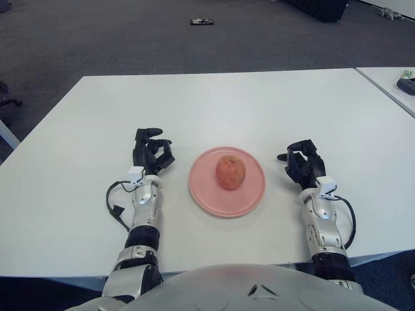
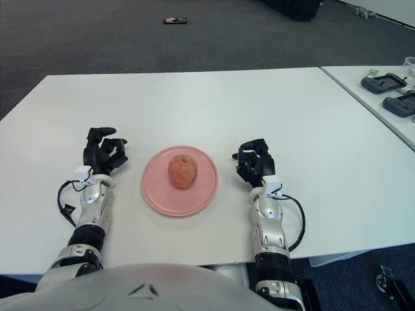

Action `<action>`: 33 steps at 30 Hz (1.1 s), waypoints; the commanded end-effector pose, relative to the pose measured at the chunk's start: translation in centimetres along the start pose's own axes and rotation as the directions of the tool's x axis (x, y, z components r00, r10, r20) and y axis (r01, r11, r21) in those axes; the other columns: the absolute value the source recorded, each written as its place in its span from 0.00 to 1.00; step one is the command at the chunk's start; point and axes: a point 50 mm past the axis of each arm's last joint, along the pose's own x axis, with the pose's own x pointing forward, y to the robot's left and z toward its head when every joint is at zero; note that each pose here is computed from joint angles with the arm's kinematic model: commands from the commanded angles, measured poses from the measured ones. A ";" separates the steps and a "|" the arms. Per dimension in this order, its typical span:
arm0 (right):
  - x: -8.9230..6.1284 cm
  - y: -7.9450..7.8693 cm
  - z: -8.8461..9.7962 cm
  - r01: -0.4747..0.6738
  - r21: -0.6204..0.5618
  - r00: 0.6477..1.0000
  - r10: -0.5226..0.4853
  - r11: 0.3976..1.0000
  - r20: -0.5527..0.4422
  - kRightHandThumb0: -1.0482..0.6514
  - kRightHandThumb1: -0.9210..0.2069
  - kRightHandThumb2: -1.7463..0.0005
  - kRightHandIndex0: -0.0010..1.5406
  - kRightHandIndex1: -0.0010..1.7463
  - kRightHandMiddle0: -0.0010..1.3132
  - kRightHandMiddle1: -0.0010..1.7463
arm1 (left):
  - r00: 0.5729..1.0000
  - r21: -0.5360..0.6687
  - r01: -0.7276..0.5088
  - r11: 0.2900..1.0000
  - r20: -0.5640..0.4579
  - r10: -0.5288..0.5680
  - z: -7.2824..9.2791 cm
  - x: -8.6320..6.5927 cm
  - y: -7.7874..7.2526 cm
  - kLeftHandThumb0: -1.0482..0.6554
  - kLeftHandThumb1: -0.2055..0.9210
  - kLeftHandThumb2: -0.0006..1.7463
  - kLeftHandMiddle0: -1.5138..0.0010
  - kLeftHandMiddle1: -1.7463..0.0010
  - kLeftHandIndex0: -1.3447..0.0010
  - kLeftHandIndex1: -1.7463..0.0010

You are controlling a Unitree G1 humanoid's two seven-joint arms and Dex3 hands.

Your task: Put the apple into the plate.

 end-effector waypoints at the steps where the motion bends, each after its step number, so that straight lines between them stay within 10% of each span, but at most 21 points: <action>1: 0.3 0.2 0.4 0.004 0.014 1.000 -0.005 1.000 0.022 0.40 0.12 0.59 0.32 0.71 0.21 1.00 | 0.995 0.071 0.089 0.993 -0.051 -0.086 -1.0 -1.5 0.8 0.61 0.36 0.84 0.54 0.00 0.64 0.00; 9: 0.3 0.3 0.5 0.002 0.005 1.000 -0.002 1.000 0.025 0.40 0.11 0.60 0.32 0.70 0.20 1.00 | 0.980 0.088 0.198 0.976 -0.036 -0.195 -0.5 -1.9 0.6 0.61 0.23 0.93 0.46 0.00 0.57 0.02; 33: 0.3 0.1 0.4 -0.006 0.026 0.999 0.005 1.000 0.032 0.40 0.13 0.58 0.32 0.70 0.21 1.00 | 0.967 0.090 0.249 0.964 -0.083 -0.242 -0.6 -2.4 0.1 0.61 0.27 0.88 0.49 0.00 0.56 0.06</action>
